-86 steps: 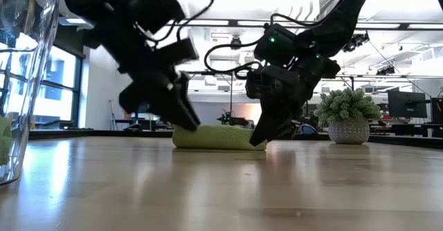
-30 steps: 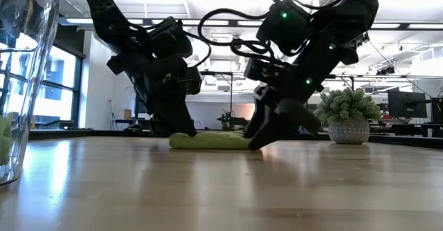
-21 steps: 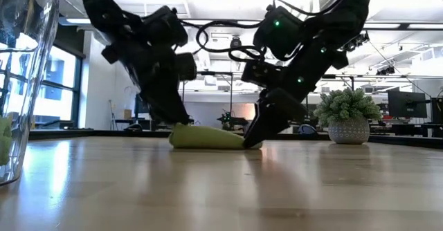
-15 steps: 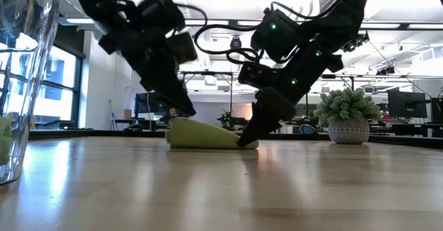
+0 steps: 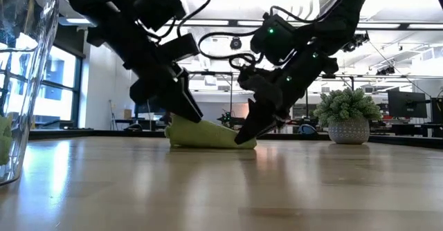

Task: Roll microfiber towels into tight, uniform cylinder then place into a basket
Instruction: Roll the light green microfiber cloth

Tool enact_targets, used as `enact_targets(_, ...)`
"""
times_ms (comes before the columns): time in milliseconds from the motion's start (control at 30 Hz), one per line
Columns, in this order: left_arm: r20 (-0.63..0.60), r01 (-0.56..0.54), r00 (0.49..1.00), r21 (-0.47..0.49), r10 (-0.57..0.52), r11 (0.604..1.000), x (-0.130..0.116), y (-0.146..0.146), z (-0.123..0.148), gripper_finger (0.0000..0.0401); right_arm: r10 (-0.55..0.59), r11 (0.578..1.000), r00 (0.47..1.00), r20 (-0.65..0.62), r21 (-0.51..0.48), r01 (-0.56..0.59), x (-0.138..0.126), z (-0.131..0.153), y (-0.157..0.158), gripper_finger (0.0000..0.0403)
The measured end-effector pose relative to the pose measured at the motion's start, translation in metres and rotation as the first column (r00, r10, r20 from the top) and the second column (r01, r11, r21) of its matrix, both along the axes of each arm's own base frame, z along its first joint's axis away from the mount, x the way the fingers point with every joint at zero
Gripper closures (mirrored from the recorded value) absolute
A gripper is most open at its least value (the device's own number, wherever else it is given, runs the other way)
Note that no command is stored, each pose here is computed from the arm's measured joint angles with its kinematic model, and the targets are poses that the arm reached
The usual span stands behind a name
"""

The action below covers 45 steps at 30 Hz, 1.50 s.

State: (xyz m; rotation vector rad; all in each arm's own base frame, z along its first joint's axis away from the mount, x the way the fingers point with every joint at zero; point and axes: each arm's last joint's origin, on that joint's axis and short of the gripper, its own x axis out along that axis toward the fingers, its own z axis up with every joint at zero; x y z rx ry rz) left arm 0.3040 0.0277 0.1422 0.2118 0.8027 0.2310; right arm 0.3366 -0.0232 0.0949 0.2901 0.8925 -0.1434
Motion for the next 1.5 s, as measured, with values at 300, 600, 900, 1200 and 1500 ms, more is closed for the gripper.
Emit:
enact_targets(300, -0.044, -0.205, 0.979, -0.171, 0.201, 0.964, 0.000, 0.010, -0.025, 0.0271, -0.031, 0.953, 1.000, -0.006, 0.301, 0.031, 0.000, 0.000, -0.003, 0.0392)
enact_targets(600, -0.090, -0.237, 0.972, -0.333, 0.219, 0.913, -0.006, 0.012, -0.039, 0.0355, 0.142, 0.975, 0.988, 0.058, 0.161, -0.150, -0.001, 0.011, 0.001, 0.0326)
enact_targets(900, -0.103, -0.241, 0.970, -0.388, 0.218, 0.889, -0.007, 0.017, -0.044, 0.0368, 0.373, 0.927, 0.922, 0.107, -0.081, -0.366, -0.015, 0.058, 0.017, 0.0244)
enact_targets(1200, -0.102, -0.225, 0.974, -0.443, 0.200, 0.868, -0.008, 0.025, -0.044, 0.0366, 0.563, 0.613, 0.817, -0.127, -0.598, -0.516, -0.009, 0.039, 0.080, 0.0255)
enact_targets(1500, -0.101, -0.216, 0.976, -0.457, 0.191, 0.863, -0.008, 0.024, -0.044, 0.0364, 0.453, 0.609, 0.871, -0.189, -0.649, -0.457, -0.004, 0.016, 0.077, 0.0223)
